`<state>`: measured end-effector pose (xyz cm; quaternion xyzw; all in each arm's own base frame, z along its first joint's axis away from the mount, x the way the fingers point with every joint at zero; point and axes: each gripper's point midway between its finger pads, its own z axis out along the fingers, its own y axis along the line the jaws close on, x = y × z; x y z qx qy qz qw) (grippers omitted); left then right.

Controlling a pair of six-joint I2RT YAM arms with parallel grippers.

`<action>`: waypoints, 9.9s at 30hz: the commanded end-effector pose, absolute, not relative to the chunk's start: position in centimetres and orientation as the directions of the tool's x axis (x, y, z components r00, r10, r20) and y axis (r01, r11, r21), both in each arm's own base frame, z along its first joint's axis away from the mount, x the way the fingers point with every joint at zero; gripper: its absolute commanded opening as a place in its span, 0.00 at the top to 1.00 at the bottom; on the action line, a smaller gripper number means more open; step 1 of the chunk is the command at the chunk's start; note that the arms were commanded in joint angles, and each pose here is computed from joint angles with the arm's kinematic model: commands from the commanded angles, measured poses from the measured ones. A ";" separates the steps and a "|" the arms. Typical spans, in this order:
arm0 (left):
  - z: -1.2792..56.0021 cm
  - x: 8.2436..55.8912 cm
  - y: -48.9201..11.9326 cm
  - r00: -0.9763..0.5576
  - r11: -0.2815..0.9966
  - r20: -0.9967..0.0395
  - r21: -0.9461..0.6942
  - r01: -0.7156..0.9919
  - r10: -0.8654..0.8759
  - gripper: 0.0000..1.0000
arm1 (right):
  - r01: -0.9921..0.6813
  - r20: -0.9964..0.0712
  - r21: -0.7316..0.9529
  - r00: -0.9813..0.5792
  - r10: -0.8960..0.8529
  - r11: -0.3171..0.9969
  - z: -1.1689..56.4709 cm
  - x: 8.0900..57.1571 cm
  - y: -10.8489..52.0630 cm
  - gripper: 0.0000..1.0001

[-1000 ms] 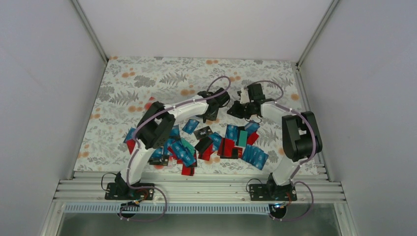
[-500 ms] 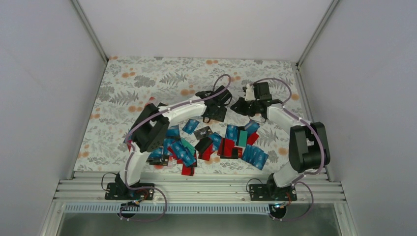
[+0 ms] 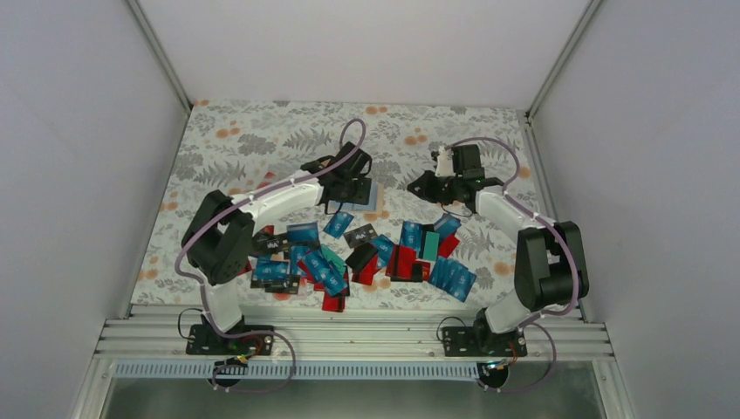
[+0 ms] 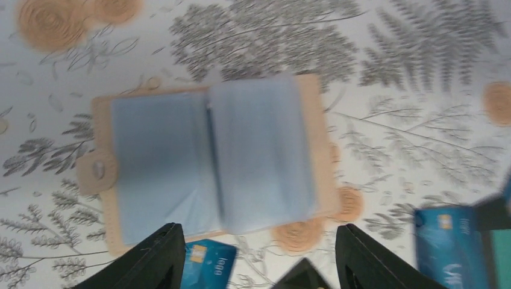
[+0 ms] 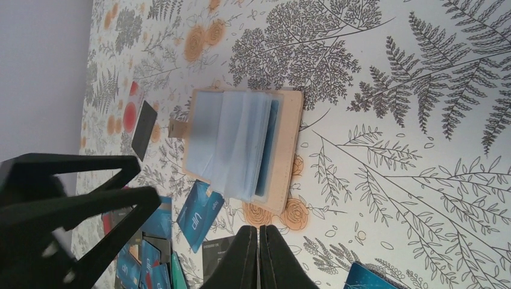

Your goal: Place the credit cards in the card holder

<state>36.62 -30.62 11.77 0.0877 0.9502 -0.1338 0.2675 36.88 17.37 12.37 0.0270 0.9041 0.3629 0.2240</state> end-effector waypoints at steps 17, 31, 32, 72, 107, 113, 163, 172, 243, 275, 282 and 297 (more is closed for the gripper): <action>5.6 39.8 -31.6 -0.863 0.948 -0.490 -0.203 0.247 0.120 0.56 | -0.130 -0.374 0.663 -0.911 0.176 0.737 10.8 36.5 18.0 0.96; 5.6 39.8 -33.3 -0.855 0.943 -0.492 -0.177 0.281 0.162 0.45 | -0.134 -0.370 0.660 -0.914 0.165 0.739 10.2 36.6 18.0 0.96; 5.6 39.8 -33.4 -0.854 0.943 -0.493 -0.177 0.282 0.163 0.45 | -0.133 -0.371 0.659 -0.914 0.166 0.740 10.2 36.6 18.0 0.96; 7.1 40.0 -23.8 -0.864 0.999 -0.504 -0.047 0.011 -0.014 0.83 | -0.115 -0.345 0.672 -0.923 0.172 0.732 10.2 36.4 18.2 0.96; 4.2 25.6 -26.9 -0.959 0.883 -0.269 -0.426 0.200 0.087 0.34 | -0.264 -0.192 0.708 -0.965 -0.180 0.655 4.3 30.5 27.6 0.84; 3.1 24.5 -27.5 -0.978 0.852 -0.207 -0.508 0.124 0.018 0.31 | -0.257 -0.176 0.693 -0.966 -0.188 0.673 2.8 30.4 27.5 0.86; 4.9 25.2 -29.1 -0.947 0.641 -0.188 -0.767 -0.025 -0.262 0.51 | -0.210 -0.090 0.672 -0.975 -0.204 0.710 -1.0 26.7 26.2 0.95; 6.2 25.5 -29.2 -0.929 0.577 -0.204 -0.817 -0.012 -0.307 0.57 | -0.214 -0.092 0.669 -0.974 -0.206 0.712 -0.9 26.7 26.1 0.95; 21.5 31.1 -31.5 -0.812 0.437 -0.382 -0.882 0.177 -0.441 0.98 | -0.090 -0.250 0.921 -0.882 0.400 0.378 20.1 29.1 23.8 0.56; 24.3 29.7 -32.3 -0.831 0.316 -0.363 -0.918 0.241 -0.421 0.98 | -0.153 -0.262 0.947 -0.879 0.399 0.283 22.7 32.0 25.7 0.72; 23.9 29.6 -32.3 -0.836 0.319 -0.356 -0.919 0.232 -0.417 0.98 | -0.184 -0.286 0.944 -0.870 0.402 0.272 23.4 32.1 25.6 0.83; 22.8 29.5 -32.5 -0.851 0.329 -0.338 -0.921 0.211 -0.401 0.91 | -0.284 -0.370 0.922 -0.847 0.381 0.265 24.9 32.1 25.7 0.96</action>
